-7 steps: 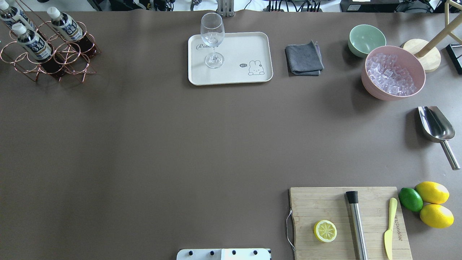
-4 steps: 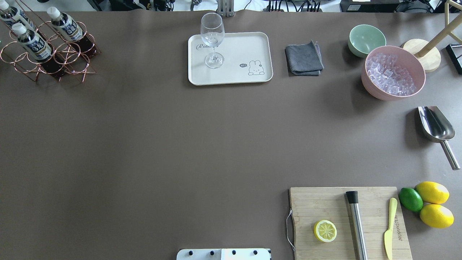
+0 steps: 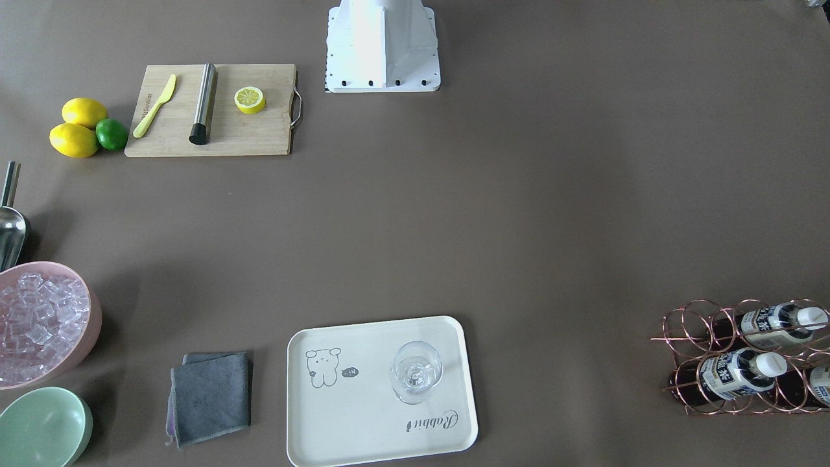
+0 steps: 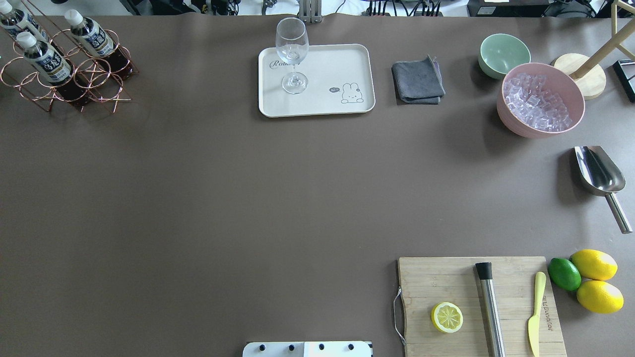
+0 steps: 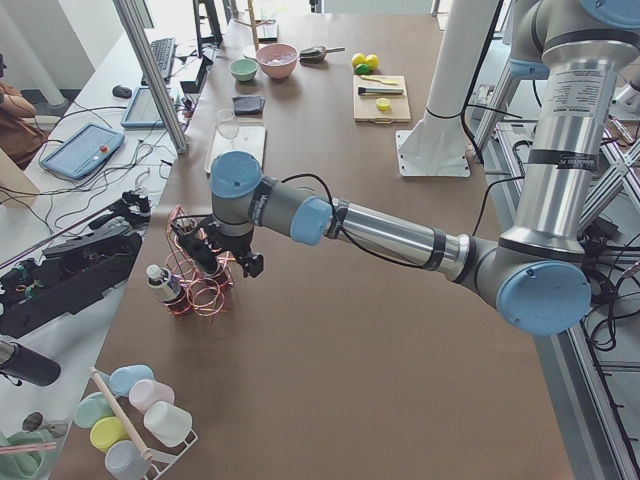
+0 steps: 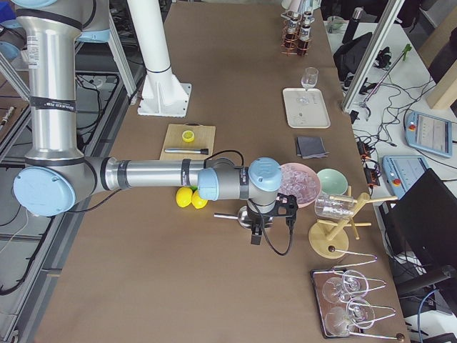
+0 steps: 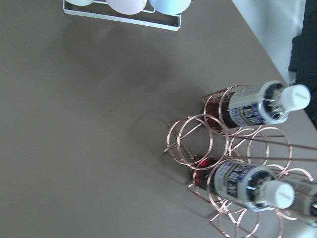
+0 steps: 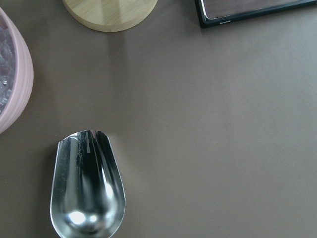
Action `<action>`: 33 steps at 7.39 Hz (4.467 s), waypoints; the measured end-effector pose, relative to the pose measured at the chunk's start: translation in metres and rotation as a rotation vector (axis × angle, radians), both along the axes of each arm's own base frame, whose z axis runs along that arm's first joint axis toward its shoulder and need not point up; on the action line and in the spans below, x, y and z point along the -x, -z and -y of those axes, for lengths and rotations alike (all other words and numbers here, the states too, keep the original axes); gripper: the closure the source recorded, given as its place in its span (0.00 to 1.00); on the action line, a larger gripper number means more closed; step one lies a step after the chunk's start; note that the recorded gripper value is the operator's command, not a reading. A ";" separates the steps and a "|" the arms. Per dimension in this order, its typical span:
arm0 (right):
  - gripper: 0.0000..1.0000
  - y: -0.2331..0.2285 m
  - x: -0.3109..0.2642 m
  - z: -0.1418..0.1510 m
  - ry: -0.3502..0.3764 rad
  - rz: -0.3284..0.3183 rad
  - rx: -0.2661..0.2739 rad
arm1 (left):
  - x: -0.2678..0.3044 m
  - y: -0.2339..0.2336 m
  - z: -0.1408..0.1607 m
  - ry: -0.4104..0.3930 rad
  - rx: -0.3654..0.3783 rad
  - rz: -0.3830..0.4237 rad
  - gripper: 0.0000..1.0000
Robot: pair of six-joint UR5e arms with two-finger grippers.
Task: Take tea from basket to plate
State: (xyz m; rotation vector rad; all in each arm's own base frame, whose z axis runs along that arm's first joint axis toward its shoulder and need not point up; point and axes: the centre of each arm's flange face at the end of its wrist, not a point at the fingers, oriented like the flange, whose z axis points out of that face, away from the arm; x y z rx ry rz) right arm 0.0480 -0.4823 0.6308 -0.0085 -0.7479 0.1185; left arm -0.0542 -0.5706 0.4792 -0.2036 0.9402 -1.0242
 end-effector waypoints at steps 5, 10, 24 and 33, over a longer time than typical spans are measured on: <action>0.00 -0.003 0.000 -0.002 -0.003 -0.001 0.010 | -0.021 0.043 0.110 0.285 0.252 -0.150 0.02; 0.00 -0.006 0.000 -0.003 -0.003 0.000 0.015 | -0.097 0.059 0.139 0.382 0.343 -0.141 0.03; 0.00 -0.002 0.000 -0.002 -0.001 0.000 0.002 | -0.085 0.059 0.127 0.386 0.311 -0.137 1.00; 0.00 -0.001 0.000 -0.001 0.003 0.000 -0.005 | -0.202 0.279 -0.034 0.315 0.437 -0.104 1.00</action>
